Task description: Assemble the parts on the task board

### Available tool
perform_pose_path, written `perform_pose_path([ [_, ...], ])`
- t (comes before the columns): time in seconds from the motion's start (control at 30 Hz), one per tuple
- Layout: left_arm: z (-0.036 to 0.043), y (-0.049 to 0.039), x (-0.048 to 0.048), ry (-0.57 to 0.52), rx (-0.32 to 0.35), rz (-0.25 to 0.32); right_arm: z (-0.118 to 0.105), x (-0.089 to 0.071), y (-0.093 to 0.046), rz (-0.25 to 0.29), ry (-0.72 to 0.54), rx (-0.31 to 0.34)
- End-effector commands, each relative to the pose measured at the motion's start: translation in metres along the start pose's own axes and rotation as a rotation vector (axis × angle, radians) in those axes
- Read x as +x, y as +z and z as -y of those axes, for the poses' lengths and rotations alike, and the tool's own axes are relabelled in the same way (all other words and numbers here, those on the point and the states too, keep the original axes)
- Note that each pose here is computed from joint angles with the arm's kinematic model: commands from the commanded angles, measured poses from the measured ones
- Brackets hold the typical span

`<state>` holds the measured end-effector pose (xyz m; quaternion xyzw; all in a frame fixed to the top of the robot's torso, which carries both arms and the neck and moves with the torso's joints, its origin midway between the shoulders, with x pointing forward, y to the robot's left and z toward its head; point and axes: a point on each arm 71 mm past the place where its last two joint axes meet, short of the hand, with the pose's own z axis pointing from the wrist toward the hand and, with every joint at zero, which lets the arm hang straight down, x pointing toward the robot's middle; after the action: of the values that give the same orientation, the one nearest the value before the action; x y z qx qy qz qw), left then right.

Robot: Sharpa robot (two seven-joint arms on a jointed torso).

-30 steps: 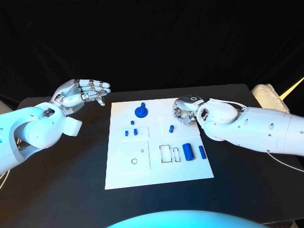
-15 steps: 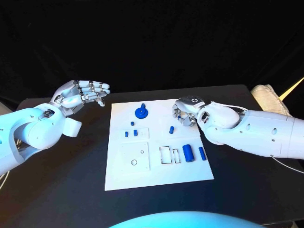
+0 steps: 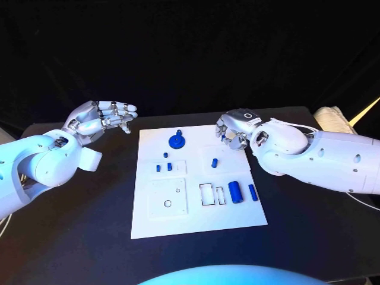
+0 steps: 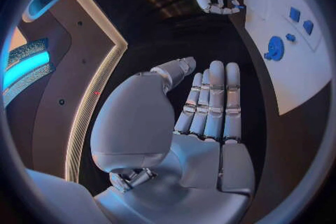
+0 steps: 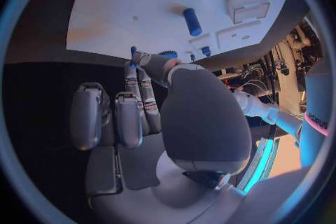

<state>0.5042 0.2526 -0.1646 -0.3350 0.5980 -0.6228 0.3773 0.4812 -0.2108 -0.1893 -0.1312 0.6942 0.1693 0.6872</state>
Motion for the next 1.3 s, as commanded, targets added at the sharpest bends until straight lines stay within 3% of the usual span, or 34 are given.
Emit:
perform_pose_path([
  [0.03,0.0008,0.0010,0.0028,-0.014,0.006,-0.016,-0.010,-0.005,-0.003,0.015,0.050,-0.021],
  [0.33,0.0008,0.0019,0.0081,-0.019,0.007,-0.027,-0.063,-0.005,-0.016,0.017,0.151,-0.155],
  [0.63,0.0010,0.0023,0.0155,-0.027,0.014,-0.036,-0.103,0.016,-0.024,-0.014,0.180,-0.247],
  [0.97,0.0015,0.0041,0.0236,-0.037,0.019,-0.049,-0.133,0.049,-0.029,-0.078,0.207,-0.285],
  [1.3,0.0009,0.0046,0.0255,-0.040,0.010,-0.058,-0.140,0.058,-0.030,-0.099,0.208,-0.279],
])
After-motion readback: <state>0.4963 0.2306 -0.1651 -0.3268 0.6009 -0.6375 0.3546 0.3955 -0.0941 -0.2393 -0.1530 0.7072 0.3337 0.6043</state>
